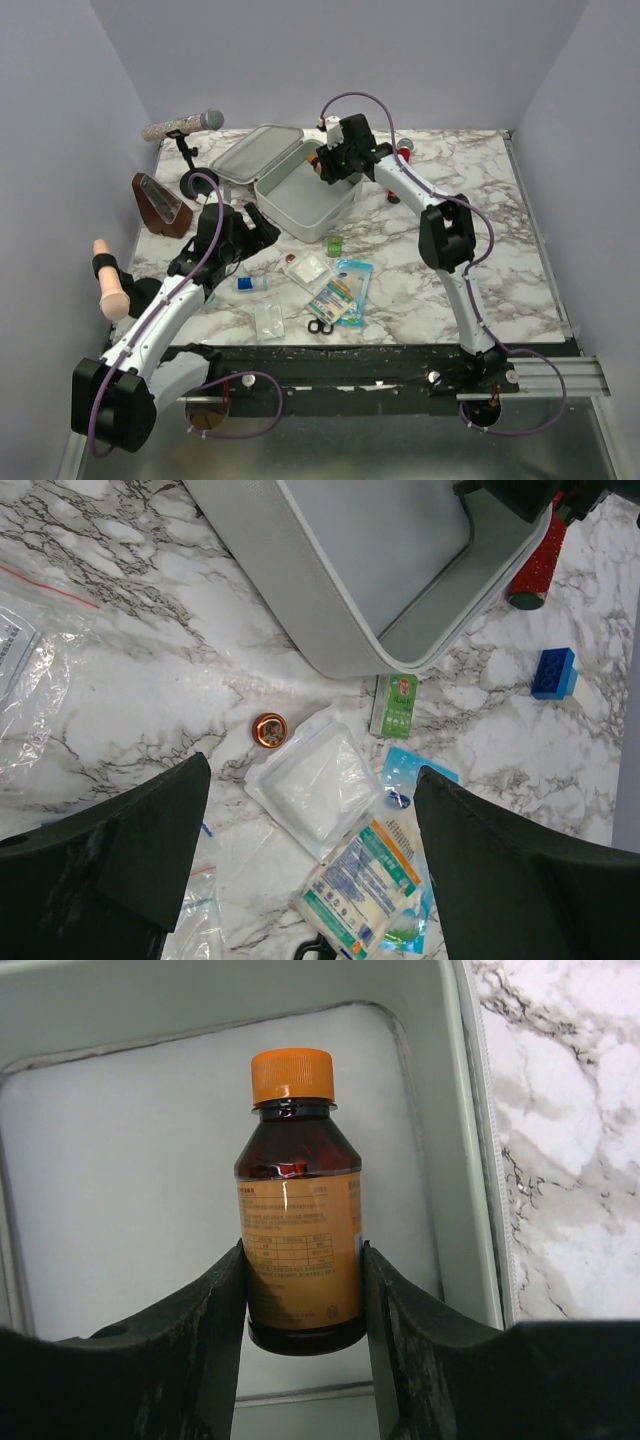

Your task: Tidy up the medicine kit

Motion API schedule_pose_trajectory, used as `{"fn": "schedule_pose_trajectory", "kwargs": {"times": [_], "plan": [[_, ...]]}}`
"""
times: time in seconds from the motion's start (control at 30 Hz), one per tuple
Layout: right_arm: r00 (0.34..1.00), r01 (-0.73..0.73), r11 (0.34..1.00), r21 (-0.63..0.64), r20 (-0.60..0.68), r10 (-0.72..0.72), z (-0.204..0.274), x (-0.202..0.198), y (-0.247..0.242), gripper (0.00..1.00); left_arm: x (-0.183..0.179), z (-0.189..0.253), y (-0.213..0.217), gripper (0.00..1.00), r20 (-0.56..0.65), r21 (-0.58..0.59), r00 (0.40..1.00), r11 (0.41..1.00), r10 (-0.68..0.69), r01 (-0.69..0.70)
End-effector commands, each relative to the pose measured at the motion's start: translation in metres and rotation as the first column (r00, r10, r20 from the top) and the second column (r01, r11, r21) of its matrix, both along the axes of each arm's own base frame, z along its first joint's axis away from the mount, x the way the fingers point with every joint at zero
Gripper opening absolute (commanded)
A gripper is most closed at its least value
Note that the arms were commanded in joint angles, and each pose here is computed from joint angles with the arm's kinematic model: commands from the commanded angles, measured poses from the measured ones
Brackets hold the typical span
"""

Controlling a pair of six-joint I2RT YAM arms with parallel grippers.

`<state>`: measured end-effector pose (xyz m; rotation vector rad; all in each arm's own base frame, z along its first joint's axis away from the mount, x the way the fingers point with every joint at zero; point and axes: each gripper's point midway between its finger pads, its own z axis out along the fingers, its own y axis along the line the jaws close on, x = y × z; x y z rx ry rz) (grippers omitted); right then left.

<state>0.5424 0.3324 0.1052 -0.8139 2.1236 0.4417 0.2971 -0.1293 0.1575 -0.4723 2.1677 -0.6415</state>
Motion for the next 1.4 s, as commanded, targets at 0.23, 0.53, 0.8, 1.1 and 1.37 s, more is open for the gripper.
{"fn": "schedule_pose_trajectory", "kwargs": {"times": [0.23,0.53,0.8,1.1,1.37], "plan": [[0.985,0.139,0.987,-0.08,-0.089,-0.146,-0.03,-0.035,-0.039,0.39,0.0,-0.008,-0.006,0.94,-0.004,-0.053,1.0,0.999,0.003,-0.003],[0.971,0.195,0.979,-0.054,-0.128,-0.201,-0.037,-0.09,-0.067,0.38,-0.002,-0.011,-0.009,0.94,0.004,-0.072,1.0,0.997,-0.005,0.005],[0.966,0.253,0.966,-0.044,-0.045,-0.255,-0.011,-0.065,-0.068,0.38,0.001,-0.011,-0.011,0.94,0.005,-0.075,1.0,0.997,-0.01,0.011],[0.921,0.385,0.913,-0.135,-0.013,-0.39,-0.029,-0.016,-0.083,0.39,0.001,-0.012,-0.009,0.94,-0.001,-0.059,1.0,0.998,-0.005,0.005],[0.892,0.443,0.879,-0.173,-0.008,-0.451,-0.042,0.001,-0.098,0.46,0.001,-0.023,-0.01,0.94,-0.034,-0.048,0.999,0.999,-0.014,0.013]]}}
